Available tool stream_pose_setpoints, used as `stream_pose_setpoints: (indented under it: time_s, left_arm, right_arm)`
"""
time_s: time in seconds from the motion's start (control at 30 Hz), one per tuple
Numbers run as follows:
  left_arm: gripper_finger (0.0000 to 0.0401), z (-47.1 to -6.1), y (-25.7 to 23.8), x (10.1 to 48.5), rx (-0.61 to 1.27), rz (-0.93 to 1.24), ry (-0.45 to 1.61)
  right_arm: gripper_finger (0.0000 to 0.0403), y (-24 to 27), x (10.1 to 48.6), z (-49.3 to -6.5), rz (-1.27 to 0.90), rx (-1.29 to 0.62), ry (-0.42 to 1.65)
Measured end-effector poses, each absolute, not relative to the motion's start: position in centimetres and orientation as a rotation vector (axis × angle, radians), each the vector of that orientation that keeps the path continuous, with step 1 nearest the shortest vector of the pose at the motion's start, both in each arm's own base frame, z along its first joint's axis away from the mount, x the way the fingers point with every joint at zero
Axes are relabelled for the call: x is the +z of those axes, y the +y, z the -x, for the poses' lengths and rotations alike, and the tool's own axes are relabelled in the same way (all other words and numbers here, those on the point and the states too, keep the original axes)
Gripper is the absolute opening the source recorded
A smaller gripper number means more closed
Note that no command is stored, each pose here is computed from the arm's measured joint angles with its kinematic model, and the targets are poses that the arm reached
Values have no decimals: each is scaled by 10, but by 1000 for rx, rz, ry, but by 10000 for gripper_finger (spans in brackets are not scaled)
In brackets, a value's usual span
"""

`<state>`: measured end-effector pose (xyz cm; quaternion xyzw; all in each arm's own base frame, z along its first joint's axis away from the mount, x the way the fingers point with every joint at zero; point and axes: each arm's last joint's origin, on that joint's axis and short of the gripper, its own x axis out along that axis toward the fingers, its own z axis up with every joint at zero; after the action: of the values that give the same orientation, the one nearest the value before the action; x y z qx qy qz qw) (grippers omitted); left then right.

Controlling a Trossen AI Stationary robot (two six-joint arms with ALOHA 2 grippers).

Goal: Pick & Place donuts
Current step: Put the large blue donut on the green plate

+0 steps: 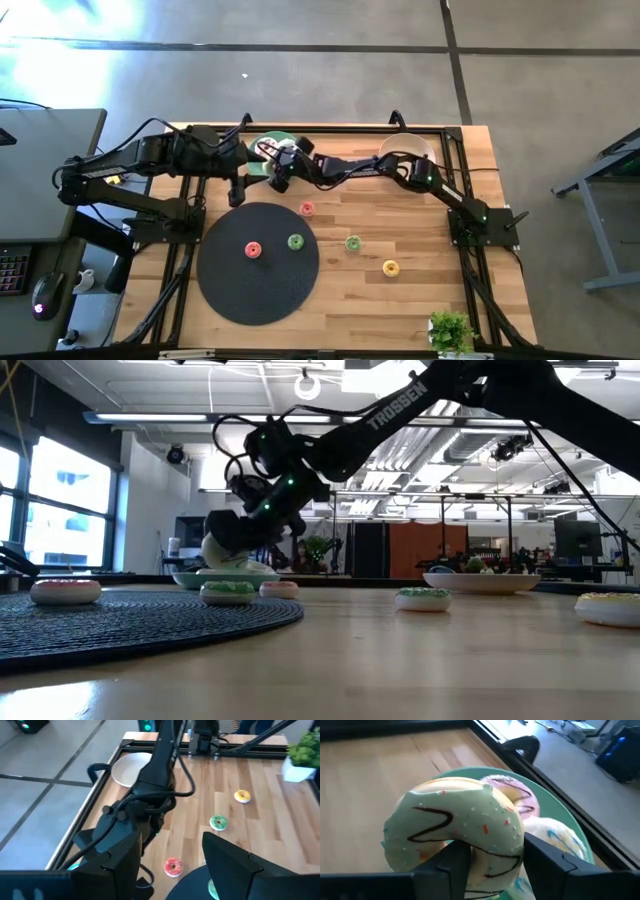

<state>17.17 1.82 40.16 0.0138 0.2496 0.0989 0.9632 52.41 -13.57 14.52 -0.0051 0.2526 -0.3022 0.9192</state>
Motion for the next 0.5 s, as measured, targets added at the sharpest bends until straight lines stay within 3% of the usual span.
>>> stream_pose_setpoints:
  time_s: [0.13, 0.33, 0.5]
  left_arm:
    - [207, -168, 18, 393, 199, 7, 599]
    - [207, -161, 27, 361, 631, 66, 755]
    - [207, -159, 37, 333, 756, 160, 795]
  right_arm:
    - [172, -136, 147, -524, 25, -628, 521]
    - [162, -132, 150, -525, 14, -593, 515]
    - [156, -128, 151, -526, 16, -583, 512]
